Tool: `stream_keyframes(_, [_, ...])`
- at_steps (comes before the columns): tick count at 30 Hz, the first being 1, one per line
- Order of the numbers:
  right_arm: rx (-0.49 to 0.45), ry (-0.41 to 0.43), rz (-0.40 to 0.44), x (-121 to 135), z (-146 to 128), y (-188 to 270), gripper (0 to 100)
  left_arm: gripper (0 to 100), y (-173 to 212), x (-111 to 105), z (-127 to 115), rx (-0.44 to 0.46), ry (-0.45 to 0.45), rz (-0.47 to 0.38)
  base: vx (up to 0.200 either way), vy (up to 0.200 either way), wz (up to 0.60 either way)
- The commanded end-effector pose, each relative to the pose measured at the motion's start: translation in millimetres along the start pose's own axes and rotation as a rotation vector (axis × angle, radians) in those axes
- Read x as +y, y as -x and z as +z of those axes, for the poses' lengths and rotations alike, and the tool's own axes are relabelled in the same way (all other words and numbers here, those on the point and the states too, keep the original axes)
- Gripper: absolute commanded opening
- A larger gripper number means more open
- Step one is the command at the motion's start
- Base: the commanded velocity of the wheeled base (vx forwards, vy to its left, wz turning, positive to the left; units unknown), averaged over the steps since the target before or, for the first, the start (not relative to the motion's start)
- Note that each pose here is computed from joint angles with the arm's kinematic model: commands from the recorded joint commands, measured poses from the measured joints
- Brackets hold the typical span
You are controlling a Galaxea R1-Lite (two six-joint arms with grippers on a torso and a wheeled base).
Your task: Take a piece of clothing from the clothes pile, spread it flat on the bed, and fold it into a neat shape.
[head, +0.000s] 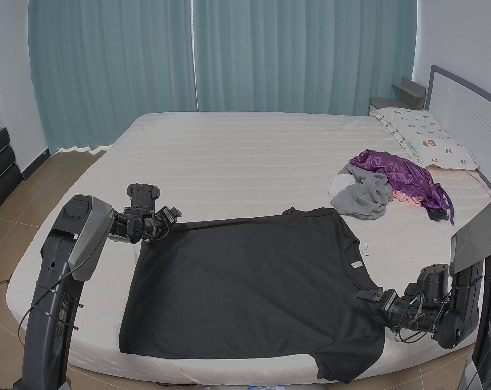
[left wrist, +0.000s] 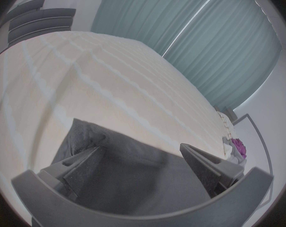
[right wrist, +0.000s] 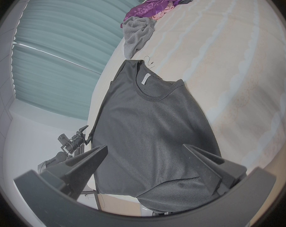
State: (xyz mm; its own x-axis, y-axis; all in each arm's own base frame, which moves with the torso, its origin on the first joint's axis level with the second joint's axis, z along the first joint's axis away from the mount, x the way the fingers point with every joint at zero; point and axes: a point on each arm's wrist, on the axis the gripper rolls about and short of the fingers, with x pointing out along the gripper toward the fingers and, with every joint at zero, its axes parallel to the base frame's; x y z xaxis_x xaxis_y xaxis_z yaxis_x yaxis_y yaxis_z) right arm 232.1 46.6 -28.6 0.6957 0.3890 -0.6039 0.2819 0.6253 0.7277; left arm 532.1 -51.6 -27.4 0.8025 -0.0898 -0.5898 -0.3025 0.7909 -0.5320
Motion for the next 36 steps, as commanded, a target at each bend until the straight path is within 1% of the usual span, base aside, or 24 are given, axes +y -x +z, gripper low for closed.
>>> stream_keyframes(1, [-0.007,0.004,0.011,0.9,0.7,-0.4,100,100,-17.3,16.3,1.8,-0.04,0.021,0.008,0.0,0.0,0.0])
stream_keyframes(2, [-0.007,0.005,0.013,1.4,0.5,-0.3,100,100,-18.4,16.2,4.7,-0.072,0.047,-0.014,0.0,0.0,0.0])
stream_keyframes(3, [-0.006,0.005,0.011,1.1,0.4,-0.4,100,100,-19.5,16.9,5.4,-0.088,0.054,-0.022,0.0,0.0,0.0])
stream_keyframes(7, [-0.005,0.006,0.012,1.3,0.1,-0.5,100,100,-18.4,15.0,16.0,-0.176,0.063,-0.071,0.0,0.0,0.0])
stream_keyframes(8, [-0.005,0.006,0.012,1.3,0.1,-0.5,100,100,-18.3,15.4,16.9,-0.181,0.065,-0.072,0.0,0.0,0.0])
stream_keyframes(9, [-0.004,0.005,0.011,1.1,-0.1,-0.3,100,100,-17.5,17.1,23.3,-0.227,0.083,-0.088,0.0,0.0,0.0])
stream_keyframes(13, [-0.003,0.006,0.011,1.3,-0.4,-0.4,100,100,-17.0,17.1,28.9,-0.279,0.113,-0.124,0.0,0.0,0.0])
stream_keyframes(17, [-0.002,0.007,0.01,1.1,-0.6,-0.6,100,100,-15.2,17.3,35.2,-0.319,0.119,-0.153,0.0,0.0,0.0])
stream_keyframes(19, [-0.001,0.007,0.009,0.9,-0.8,-0.3,100,100,-17.6,21.3,33.3,-0.313,0.121,-0.142,0.0,0.0,0.0])
stream_keyframes(23, [-0.001,0.007,0.009,0.9,-0.8,-0.3,100,100,-17.9,22.6,33.0,-0.306,0.122,-0.134,0.0,0.0,0.0])
stream_keyframes(24, [-0.001,0.007,0.009,0.9,-0.8,-0.3,100,100,-18.5,27.7,33.3,-0.284,0.122,-0.114,0.0,0.0,0.0])
stream_keyframes(29, [-0.001,0.007,0.009,0.9,-0.8,-0.3,100,100,-20.1,29.5,30.9,-0.268,0.109,-0.11,0.0,0.0,0.0])
stream_keyframes(33, [0.0,0.007,0.008,0.7,-1.0,0.0,100,100,-24.7,33.3,23.8,-0.247,0.067,-0.089,0.0,0.0,0.0])
stream_keyframes(36, [0.0,0.005,0.008,0.7,-1.0,0.0,100,100,-25.7,34.6,22.3,-0.241,0.059,-0.082,0.0,0.0,0.0])
